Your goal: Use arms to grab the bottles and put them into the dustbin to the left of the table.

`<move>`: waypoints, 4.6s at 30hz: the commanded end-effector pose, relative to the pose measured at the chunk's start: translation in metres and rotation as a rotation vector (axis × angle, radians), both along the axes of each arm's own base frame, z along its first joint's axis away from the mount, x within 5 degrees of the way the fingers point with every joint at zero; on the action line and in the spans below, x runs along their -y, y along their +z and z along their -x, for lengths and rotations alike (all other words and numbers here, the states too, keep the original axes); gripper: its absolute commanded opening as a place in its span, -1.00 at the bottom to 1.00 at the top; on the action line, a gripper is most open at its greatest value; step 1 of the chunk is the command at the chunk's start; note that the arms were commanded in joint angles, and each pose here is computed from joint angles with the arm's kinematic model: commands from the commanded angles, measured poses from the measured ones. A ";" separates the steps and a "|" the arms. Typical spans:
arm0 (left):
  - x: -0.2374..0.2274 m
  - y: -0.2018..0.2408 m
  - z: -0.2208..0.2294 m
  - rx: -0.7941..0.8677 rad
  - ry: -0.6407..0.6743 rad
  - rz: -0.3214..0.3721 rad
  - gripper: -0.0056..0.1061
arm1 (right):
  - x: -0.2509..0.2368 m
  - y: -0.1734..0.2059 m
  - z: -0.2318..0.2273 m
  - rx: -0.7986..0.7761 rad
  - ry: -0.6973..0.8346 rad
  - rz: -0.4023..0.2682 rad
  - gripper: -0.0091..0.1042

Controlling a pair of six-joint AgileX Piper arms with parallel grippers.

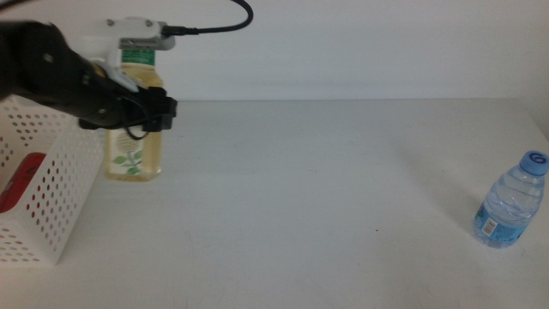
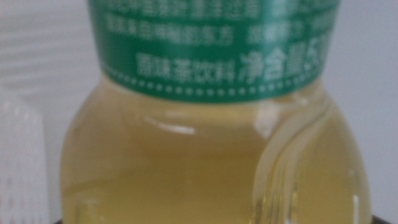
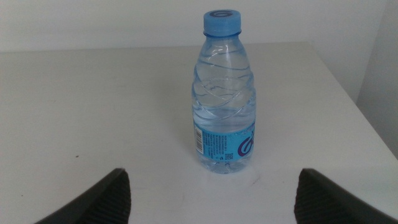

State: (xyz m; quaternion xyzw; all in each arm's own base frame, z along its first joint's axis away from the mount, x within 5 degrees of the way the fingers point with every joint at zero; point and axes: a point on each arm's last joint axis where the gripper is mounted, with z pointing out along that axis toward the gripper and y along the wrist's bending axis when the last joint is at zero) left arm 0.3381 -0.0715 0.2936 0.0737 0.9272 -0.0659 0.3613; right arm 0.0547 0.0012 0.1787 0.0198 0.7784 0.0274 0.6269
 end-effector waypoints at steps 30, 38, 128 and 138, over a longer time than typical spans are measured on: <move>-0.145 0.079 0.016 -0.348 0.251 -0.085 -0.99 | 0.001 0.011 0.001 0.110 -0.007 0.013 0.48; -0.174 0.053 -0.007 -0.413 0.247 -0.058 -0.99 | 0.001 0.011 0.001 0.110 -0.007 0.013 0.48; -0.015 0.052 0.250 0.251 -0.279 0.208 0.72 | 0.001 0.011 0.001 0.110 -0.007 0.013 0.48; 0.003 0.034 0.251 0.317 -0.420 0.252 0.72 | 0.001 0.011 0.001 0.110 -0.007 0.013 0.48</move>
